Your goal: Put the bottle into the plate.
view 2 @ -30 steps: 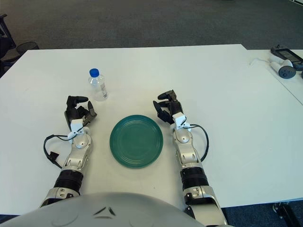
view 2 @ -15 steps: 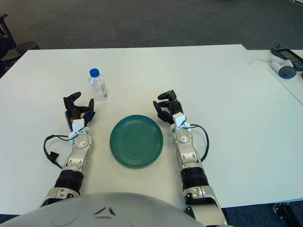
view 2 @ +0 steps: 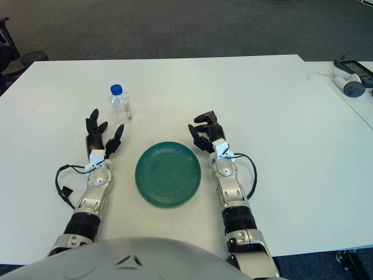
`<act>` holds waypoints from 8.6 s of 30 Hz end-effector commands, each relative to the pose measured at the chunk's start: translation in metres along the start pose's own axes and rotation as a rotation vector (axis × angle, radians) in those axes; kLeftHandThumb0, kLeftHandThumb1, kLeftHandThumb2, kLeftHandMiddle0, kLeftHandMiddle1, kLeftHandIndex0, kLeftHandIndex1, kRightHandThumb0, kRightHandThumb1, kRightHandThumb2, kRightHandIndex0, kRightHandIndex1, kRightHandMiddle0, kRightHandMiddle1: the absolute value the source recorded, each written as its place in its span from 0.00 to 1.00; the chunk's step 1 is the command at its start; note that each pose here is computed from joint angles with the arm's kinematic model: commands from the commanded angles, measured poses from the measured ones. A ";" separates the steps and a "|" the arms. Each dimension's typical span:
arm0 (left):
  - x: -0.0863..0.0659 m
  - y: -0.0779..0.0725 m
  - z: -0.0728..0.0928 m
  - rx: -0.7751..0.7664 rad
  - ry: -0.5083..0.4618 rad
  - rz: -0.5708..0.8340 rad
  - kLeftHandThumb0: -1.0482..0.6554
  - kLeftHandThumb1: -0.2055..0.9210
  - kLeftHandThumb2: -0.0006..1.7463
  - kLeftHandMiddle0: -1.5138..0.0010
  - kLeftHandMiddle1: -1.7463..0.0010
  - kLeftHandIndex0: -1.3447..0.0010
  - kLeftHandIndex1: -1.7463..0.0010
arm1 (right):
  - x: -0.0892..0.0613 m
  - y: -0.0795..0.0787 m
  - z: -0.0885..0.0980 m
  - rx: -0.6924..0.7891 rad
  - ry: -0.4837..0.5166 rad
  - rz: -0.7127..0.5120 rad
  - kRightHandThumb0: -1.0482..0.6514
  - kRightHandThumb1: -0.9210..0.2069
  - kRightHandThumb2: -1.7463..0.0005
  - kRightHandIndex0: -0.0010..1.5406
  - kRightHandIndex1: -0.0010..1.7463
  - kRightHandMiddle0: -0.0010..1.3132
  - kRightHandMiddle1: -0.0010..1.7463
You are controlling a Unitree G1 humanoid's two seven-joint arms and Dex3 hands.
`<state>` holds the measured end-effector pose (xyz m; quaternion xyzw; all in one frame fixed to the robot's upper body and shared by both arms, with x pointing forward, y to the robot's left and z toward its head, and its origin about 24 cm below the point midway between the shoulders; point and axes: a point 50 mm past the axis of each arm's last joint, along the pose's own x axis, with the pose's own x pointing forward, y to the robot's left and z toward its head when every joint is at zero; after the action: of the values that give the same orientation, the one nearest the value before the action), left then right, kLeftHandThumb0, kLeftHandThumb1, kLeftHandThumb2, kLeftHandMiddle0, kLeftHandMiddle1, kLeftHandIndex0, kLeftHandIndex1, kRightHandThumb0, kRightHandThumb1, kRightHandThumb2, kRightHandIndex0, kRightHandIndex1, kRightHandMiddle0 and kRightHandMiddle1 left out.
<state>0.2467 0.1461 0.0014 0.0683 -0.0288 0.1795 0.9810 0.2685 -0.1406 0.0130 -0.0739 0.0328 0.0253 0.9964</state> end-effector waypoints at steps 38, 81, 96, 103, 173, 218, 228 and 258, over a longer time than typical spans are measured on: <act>0.037 0.004 -0.016 0.067 0.097 -0.021 0.00 1.00 0.14 0.99 0.73 1.00 0.73 | -0.009 0.005 -0.025 -0.007 0.133 0.028 0.61 0.06 0.70 0.28 0.81 0.10 1.00; 0.059 -0.005 -0.018 0.067 0.154 0.100 0.02 1.00 0.16 1.00 0.51 1.00 0.58 | -0.011 0.003 -0.029 -0.010 0.132 0.041 0.61 0.05 0.71 0.27 0.81 0.10 1.00; 0.059 -0.005 -0.020 0.069 0.149 0.061 0.02 1.00 0.14 1.00 0.45 1.00 0.60 | -0.010 0.005 -0.031 0.015 0.146 0.051 0.61 0.05 0.71 0.27 0.82 0.11 0.99; 0.059 -0.004 -0.021 0.065 0.149 0.047 0.02 1.00 0.13 1.00 0.44 1.00 0.61 | -0.011 0.007 -0.032 0.021 0.147 0.046 0.61 0.05 0.71 0.27 0.82 0.11 0.99; 0.079 -0.012 -0.011 0.131 0.112 -0.097 0.01 1.00 0.15 1.00 0.47 1.00 0.58 | -0.008 0.018 -0.033 0.021 0.149 0.025 0.61 0.09 0.68 0.30 0.82 0.12 0.97; 0.074 -0.048 0.014 0.099 -0.039 -0.280 0.04 1.00 0.11 0.98 0.48 1.00 0.55 | -0.008 0.020 -0.039 0.028 0.153 0.020 0.61 0.03 0.74 0.30 0.82 0.13 0.94; 0.069 -0.055 0.020 0.081 -0.100 -0.373 0.03 1.00 0.13 0.98 0.51 1.00 0.57 | -0.008 0.021 -0.039 -0.002 0.146 0.020 0.61 0.06 0.72 0.31 0.81 0.14 0.94; 0.074 -0.067 0.033 0.047 -0.107 -0.351 0.05 1.00 0.16 0.95 0.50 1.00 0.50 | -0.010 0.018 -0.044 0.003 0.150 0.000 0.61 0.03 0.75 0.31 0.79 0.14 0.94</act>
<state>0.3322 0.1051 0.0250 0.1072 -0.0610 -0.0078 0.9923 0.2729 -0.1305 0.0008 -0.0630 0.0198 0.0076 0.9978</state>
